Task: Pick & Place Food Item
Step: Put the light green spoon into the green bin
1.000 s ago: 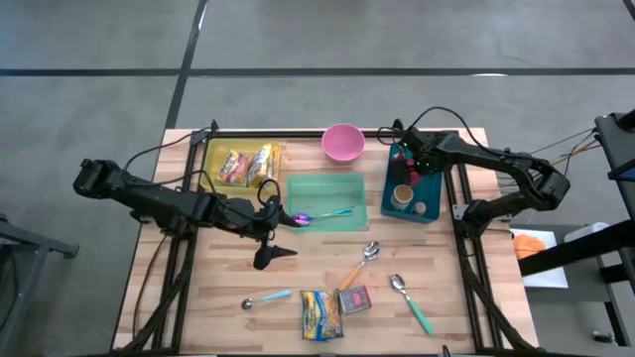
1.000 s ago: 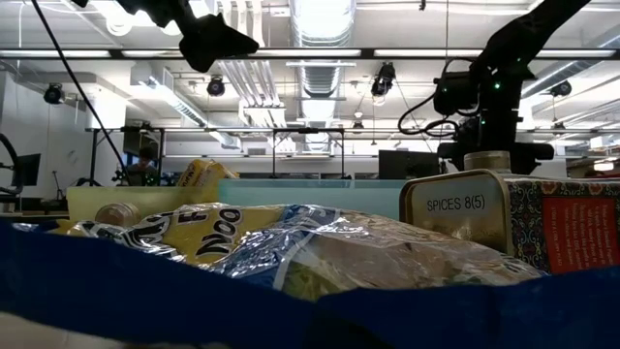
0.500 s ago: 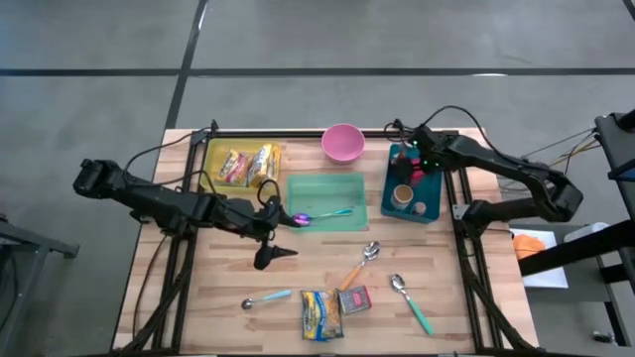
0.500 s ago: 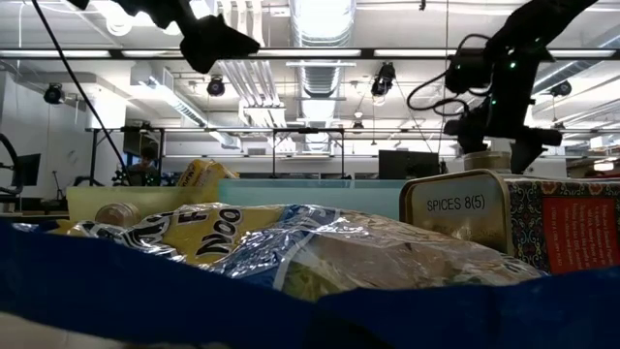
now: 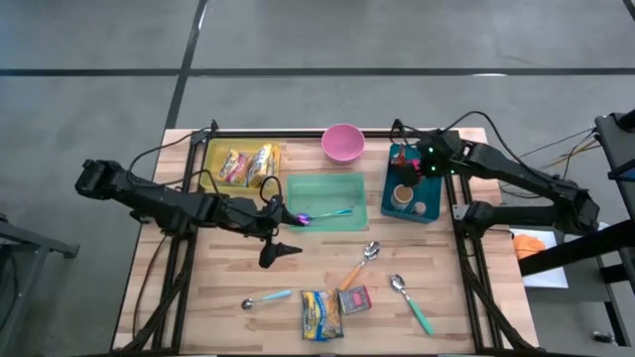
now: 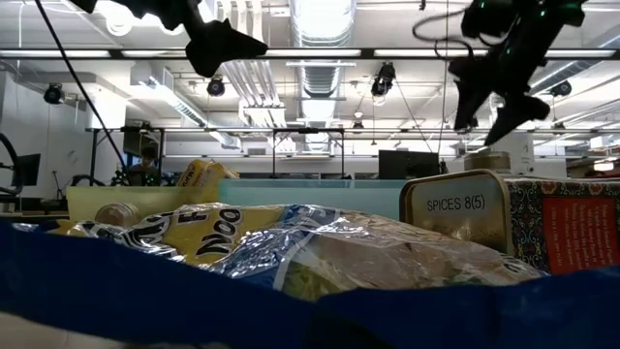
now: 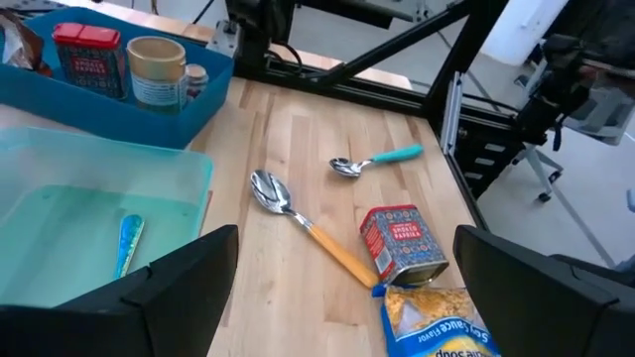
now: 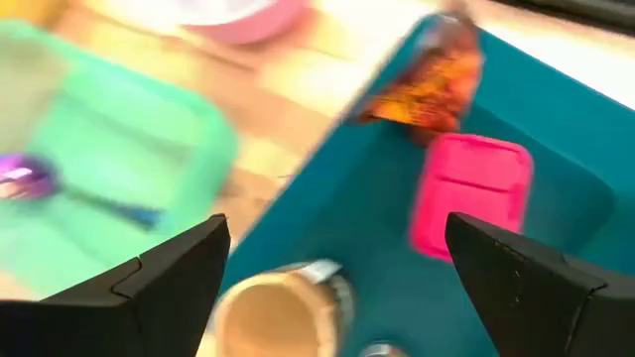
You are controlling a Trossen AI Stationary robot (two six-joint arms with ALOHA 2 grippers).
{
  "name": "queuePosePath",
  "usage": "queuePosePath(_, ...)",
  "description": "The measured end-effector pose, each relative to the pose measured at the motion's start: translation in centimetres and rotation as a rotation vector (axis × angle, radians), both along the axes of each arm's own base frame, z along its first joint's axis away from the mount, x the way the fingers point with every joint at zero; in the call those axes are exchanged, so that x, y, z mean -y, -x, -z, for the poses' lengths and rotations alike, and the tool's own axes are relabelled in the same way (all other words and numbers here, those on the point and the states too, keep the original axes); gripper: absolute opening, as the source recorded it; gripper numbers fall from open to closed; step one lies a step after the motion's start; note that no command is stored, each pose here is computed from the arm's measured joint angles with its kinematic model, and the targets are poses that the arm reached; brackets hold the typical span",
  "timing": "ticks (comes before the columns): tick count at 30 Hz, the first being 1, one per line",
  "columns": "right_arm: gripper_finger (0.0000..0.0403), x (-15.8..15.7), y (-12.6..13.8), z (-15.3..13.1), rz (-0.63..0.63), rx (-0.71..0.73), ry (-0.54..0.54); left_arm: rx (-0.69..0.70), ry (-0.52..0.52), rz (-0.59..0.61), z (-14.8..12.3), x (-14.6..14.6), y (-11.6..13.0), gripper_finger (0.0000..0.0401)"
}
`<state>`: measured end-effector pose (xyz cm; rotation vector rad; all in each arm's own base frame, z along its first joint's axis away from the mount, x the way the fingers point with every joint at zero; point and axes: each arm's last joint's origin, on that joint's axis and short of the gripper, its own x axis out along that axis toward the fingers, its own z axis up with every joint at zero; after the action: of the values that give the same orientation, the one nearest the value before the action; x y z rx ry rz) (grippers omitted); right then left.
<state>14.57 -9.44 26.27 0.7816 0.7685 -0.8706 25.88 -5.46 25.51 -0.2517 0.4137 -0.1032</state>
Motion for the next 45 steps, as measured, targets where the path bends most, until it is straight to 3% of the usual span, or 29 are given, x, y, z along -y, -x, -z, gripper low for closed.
queuePosePath(7, 0.0370, -3.3, -1.4, -2.9, -0.187, 0.030, 0.017, -0.046, -0.009, 0.001, 0.2, -0.1, 0.4, 0.0379)
queuePosePath(13, 0.0370, -6.5, -1.7, -3.6, -0.162, -0.125, -0.035, -0.041, -0.014, -0.012, 0.2, -0.1, 0.4, 0.0379)
queuePosePath(22, 0.0370, -12.8, -3.4, -1.3, -0.223, -0.248, -0.171, -0.041, -0.014, -0.013, 0.2, -0.1, 0.4, 0.0379)
queuePosePath(39, 0.0370, -25.3, -4.7, 3.0, -0.215, -0.445, -0.230, -0.044, -0.010, -0.015, 0.2, -0.1, 0.4, 0.0379)
queuePosePath(45, 0.0370, -29.0, -6.3, 4.7, -0.230, -0.489, -0.224, -0.045, -0.009, -0.016, 0.2, -0.1, 0.4, 0.0379)
